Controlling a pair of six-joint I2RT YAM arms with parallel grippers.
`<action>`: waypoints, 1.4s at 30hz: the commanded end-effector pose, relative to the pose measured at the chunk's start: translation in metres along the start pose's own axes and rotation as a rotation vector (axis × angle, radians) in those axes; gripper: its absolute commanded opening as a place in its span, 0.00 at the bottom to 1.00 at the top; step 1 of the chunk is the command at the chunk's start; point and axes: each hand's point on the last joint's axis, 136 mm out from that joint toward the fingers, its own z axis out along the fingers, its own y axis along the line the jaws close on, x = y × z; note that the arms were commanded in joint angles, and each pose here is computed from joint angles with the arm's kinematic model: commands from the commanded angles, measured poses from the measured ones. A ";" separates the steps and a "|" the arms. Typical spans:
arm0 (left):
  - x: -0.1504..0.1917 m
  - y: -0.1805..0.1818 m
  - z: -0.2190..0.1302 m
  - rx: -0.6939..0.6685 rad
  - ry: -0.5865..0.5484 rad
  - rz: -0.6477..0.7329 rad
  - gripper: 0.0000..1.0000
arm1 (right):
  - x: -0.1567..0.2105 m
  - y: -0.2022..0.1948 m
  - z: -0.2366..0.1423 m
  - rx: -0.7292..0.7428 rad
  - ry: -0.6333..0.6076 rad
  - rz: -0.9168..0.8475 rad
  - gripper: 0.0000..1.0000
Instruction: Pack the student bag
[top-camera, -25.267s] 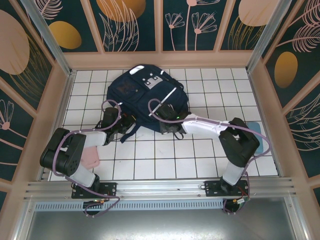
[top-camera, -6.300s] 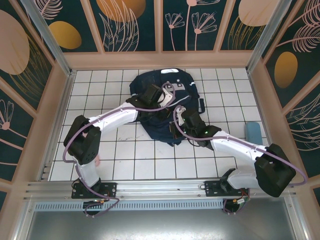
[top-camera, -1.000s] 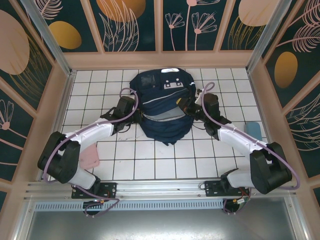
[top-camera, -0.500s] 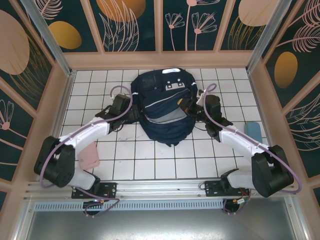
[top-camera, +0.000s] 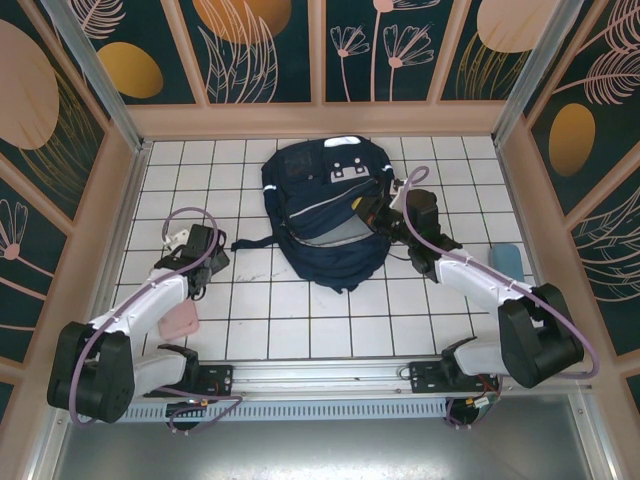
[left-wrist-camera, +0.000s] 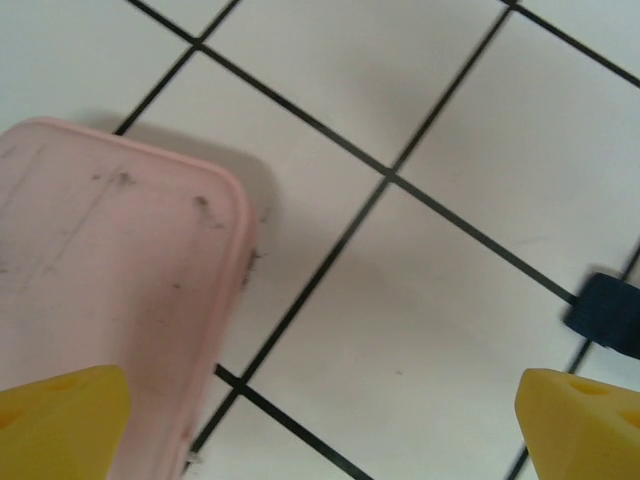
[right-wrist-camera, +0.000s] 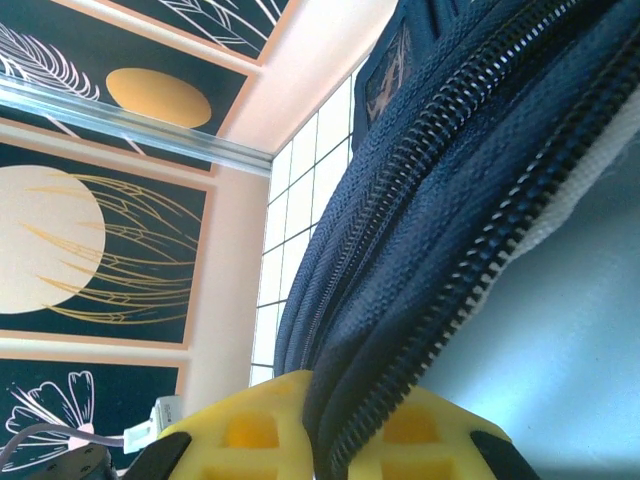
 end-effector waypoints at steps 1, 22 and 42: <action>0.001 0.022 0.005 -0.077 -0.009 -0.054 0.99 | -0.011 0.027 0.003 -0.081 -0.032 -0.047 0.05; 0.054 -0.063 -0.002 0.385 0.297 -0.004 0.91 | -0.011 0.020 0.009 -0.045 -0.030 -0.041 0.06; 0.000 -0.026 0.001 0.175 0.117 0.043 0.99 | -0.005 -0.002 -0.001 0.039 -0.039 -0.039 0.06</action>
